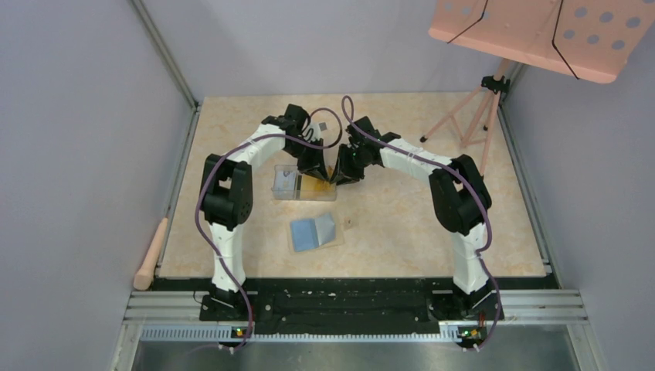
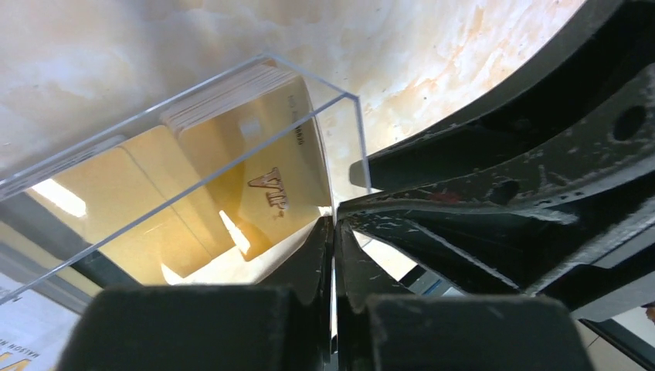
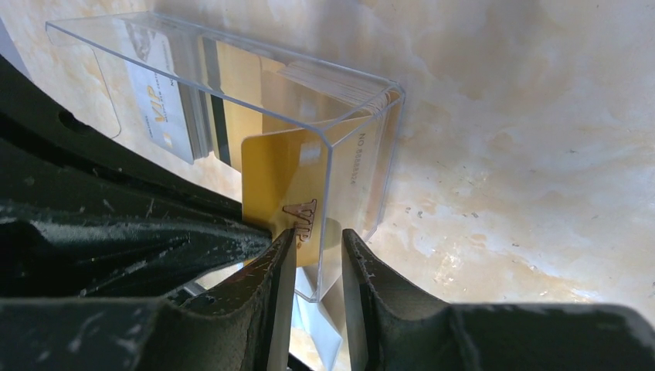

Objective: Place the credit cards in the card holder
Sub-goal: Pick up the credit card from the storage box.

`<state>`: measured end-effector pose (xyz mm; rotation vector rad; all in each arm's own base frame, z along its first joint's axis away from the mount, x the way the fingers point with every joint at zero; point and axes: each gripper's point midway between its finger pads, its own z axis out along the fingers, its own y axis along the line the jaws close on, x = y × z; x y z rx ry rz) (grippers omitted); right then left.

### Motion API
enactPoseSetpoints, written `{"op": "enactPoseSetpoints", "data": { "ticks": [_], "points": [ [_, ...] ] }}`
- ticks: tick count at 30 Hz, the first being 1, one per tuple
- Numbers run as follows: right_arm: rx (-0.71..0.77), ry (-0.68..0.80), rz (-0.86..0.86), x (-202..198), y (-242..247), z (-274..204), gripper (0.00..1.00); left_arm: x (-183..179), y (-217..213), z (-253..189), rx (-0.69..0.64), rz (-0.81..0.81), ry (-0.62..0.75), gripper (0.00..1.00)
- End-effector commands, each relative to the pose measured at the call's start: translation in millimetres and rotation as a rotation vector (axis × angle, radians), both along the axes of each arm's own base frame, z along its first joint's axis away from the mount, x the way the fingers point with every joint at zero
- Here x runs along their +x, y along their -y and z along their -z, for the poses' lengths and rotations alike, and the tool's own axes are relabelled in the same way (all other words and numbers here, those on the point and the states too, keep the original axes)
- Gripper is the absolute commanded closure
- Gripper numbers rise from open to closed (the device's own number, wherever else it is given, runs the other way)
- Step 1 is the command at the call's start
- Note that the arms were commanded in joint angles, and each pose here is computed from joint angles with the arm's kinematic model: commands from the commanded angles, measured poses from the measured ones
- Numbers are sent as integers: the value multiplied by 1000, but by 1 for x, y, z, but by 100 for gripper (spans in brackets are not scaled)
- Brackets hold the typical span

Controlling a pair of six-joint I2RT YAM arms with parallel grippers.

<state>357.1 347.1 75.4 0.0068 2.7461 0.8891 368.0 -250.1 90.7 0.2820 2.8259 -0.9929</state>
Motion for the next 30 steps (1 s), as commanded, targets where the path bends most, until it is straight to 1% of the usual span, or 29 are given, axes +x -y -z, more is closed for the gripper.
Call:
{"op": "enactPoseSetpoints", "data": {
  "ticks": [1,4,6,9,11,14,16,19,24,27,30],
  "points": [
    [71,67,-9,5,-11,-32,71,4,3,-11,-42,-2,32,100],
    [76,86,-3,9,-8,-39,71,8,1,-19,-50,-15,54,100],
    [80,108,5,12,-4,-48,68,10,-1,-28,-61,-28,74,100],
    [93,152,18,17,3,-66,56,15,-5,-49,-108,-65,111,100],
    [99,183,31,20,10,-79,49,18,-11,-66,-160,-99,138,100],
    [113,214,52,20,23,-98,42,19,-22,-91,-268,-142,174,100],
    [125,231,56,18,31,-108,36,16,-29,-108,-359,-146,192,100],
    [185,244,38,10,36,-127,27,6,-38,-122,-487,-124,200,100],
    [381,236,-37,-7,28,-148,24,-14,-46,-138,-623,-54,217,100],
    [516,216,-100,-19,14,-158,26,-28,-44,-147,-687,13,216,100],
    [621,206,-125,-25,6,-165,30,-38,-44,-155,-718,50,233,100]
  ]
}}
